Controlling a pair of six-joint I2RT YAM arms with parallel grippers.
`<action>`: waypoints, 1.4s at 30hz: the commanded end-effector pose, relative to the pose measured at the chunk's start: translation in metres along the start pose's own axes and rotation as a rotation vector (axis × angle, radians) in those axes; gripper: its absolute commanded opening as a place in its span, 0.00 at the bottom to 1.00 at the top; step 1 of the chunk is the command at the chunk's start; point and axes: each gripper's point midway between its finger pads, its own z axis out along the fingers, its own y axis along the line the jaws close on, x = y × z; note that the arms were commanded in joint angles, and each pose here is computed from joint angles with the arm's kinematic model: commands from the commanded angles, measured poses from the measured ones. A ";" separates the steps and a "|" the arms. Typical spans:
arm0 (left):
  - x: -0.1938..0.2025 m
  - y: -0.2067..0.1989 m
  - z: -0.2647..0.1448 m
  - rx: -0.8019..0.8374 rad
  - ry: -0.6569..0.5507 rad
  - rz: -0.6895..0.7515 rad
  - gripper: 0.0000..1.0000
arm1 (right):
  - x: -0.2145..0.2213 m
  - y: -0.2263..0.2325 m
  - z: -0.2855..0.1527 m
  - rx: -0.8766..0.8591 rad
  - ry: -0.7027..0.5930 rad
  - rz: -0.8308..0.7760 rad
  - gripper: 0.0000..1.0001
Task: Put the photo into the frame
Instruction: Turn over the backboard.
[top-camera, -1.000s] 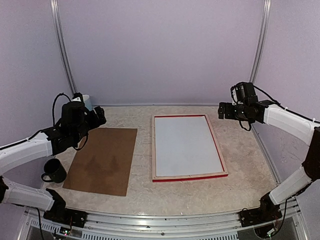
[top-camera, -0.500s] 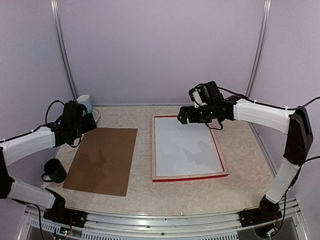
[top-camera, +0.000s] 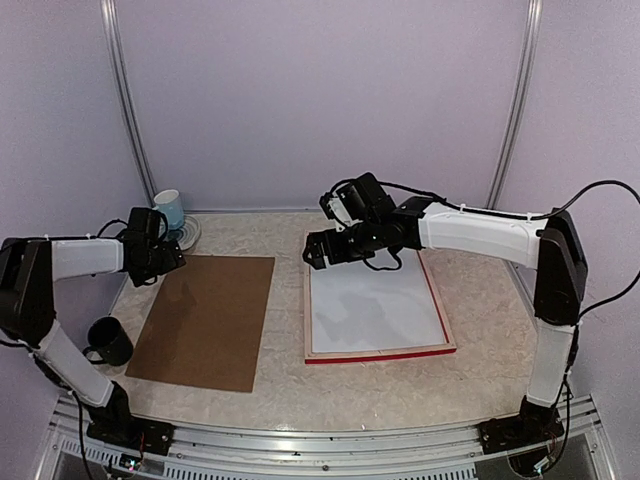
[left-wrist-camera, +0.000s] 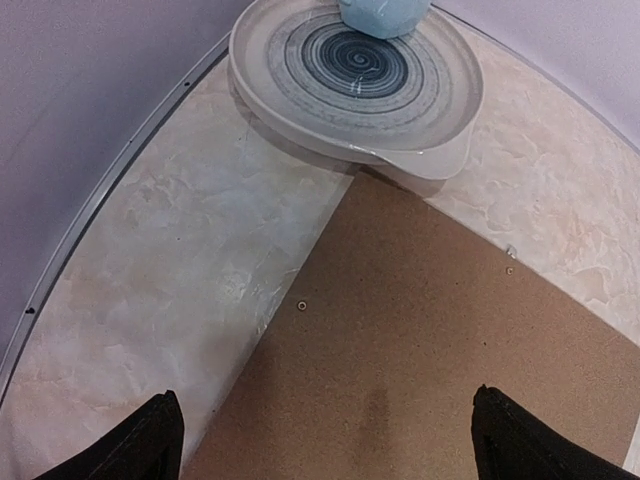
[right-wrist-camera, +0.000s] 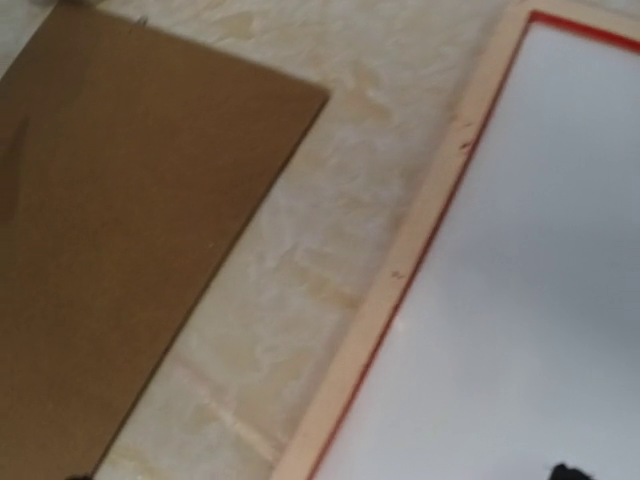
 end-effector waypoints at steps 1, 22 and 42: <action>0.008 0.005 0.022 0.008 0.082 -0.011 0.99 | 0.001 0.028 0.005 -0.063 0.023 -0.029 0.99; 0.064 0.013 0.059 0.025 0.222 -0.105 0.99 | 0.030 0.095 0.059 -0.264 0.181 0.098 0.99; 0.086 -0.018 0.032 0.144 0.222 -0.138 0.99 | 0.071 0.096 0.117 -0.283 0.345 0.353 0.99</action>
